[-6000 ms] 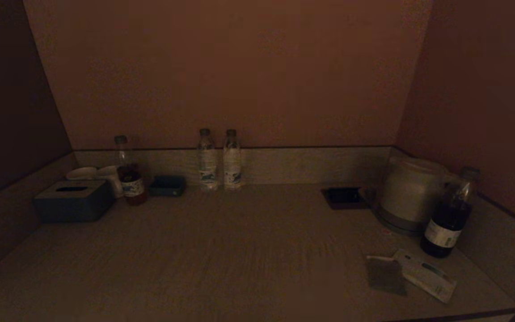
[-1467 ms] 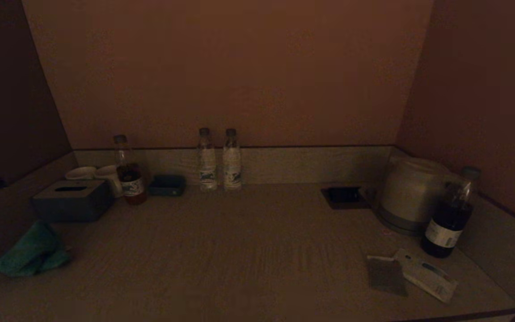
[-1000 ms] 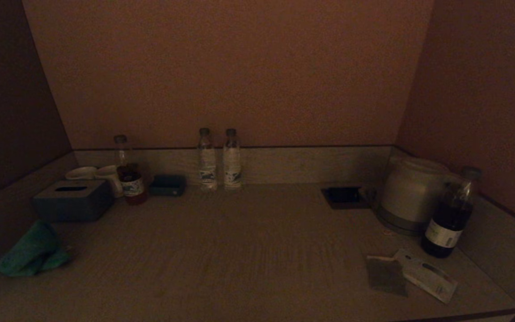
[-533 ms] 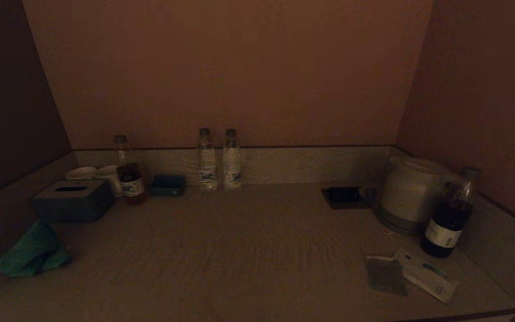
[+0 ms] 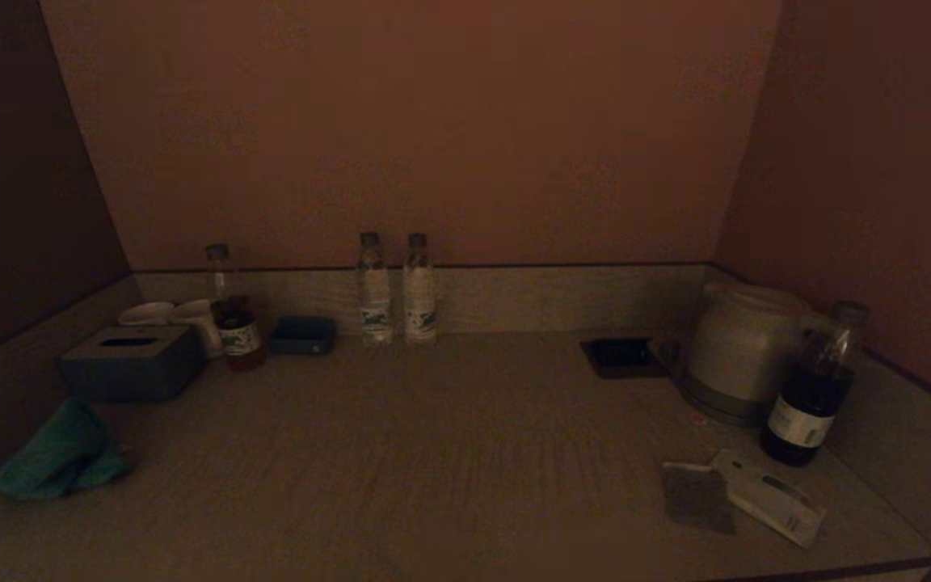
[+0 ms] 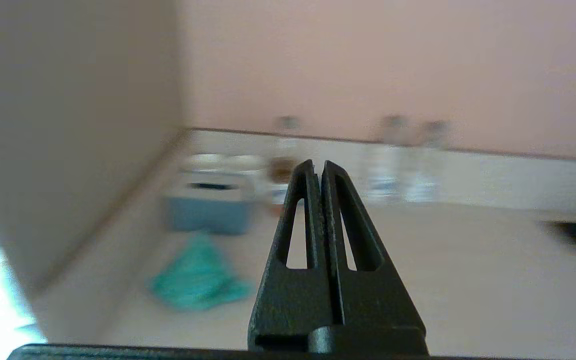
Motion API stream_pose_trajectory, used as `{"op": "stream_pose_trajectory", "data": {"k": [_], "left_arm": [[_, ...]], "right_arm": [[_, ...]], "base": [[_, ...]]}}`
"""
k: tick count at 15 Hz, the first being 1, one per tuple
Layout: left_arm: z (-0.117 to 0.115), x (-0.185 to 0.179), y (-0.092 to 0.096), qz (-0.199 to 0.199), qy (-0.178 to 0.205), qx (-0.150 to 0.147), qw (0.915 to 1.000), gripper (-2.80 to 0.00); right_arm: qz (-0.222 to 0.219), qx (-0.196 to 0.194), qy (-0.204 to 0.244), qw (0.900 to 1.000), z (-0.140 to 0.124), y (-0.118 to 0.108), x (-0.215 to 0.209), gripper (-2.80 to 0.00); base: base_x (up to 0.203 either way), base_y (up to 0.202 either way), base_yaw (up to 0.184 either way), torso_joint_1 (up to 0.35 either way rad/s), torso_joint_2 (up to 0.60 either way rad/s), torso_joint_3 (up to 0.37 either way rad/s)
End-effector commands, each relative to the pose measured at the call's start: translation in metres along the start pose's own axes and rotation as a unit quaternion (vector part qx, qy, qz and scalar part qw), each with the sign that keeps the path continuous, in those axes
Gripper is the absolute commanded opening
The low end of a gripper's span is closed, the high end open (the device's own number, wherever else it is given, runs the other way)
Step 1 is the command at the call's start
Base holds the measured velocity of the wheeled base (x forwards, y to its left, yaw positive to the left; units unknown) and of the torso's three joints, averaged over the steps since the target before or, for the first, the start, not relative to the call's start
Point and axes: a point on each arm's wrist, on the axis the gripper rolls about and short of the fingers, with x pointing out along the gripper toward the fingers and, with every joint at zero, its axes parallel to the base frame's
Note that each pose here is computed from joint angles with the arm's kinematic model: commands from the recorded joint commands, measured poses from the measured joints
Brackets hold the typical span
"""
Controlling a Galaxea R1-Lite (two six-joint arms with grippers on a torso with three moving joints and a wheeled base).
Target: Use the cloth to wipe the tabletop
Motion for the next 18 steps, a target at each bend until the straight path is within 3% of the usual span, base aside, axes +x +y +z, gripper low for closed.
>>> {"op": "stream_pose_trajectory", "data": {"k": [1,4,6,9,13,15,18], "left_arm": [[-0.013,-0.023,0.004,0.030,-0.017,0.029,0.9990,-2.80],[-0.037,-0.041,0.008,0.040,-0.018,0.067,0.9968,-2.80],[-0.044,-0.046,0.009,0.038,-0.022,0.067,0.9968,-2.80],[-0.066,-0.082,0.013,0.024,-0.092,0.057,0.9938,-2.80],[-0.099,-0.091,0.013,-0.038,-0.173,0.063,0.9821,-2.80],[-0.110,-0.083,0.013,-0.043,-0.179,0.063,0.9810,-2.80],[-0.144,-0.065,0.013,-0.054,-0.155,0.066,0.9842,-2.80]], "right_arm": [[0.000,0.000,0.000,1.000,0.000,0.000,0.000,-2.80],[0.000,0.000,0.000,1.000,0.000,0.000,0.000,-2.80],[0.000,0.000,0.000,1.000,0.000,0.000,0.000,-2.80],[0.000,0.000,0.000,1.000,0.000,0.000,0.000,-2.80],[0.000,0.000,0.000,1.000,0.000,0.000,0.000,-2.80],[0.000,0.000,0.000,1.000,0.000,0.000,0.000,-2.80],[0.000,0.000,0.000,1.000,0.000,0.000,0.000,-2.80]], "base": [[0.000,0.000,0.000,0.000,0.00,0.000],[0.000,0.000,0.000,0.000,0.00,0.000],[0.000,0.000,0.000,0.000,0.00,0.000],[0.000,0.000,0.000,0.000,0.00,0.000],[0.000,0.000,0.000,0.000,0.00,0.000],[0.000,0.000,0.000,0.000,0.00,0.000],[0.000,0.000,0.000,0.000,0.00,0.000]]}}
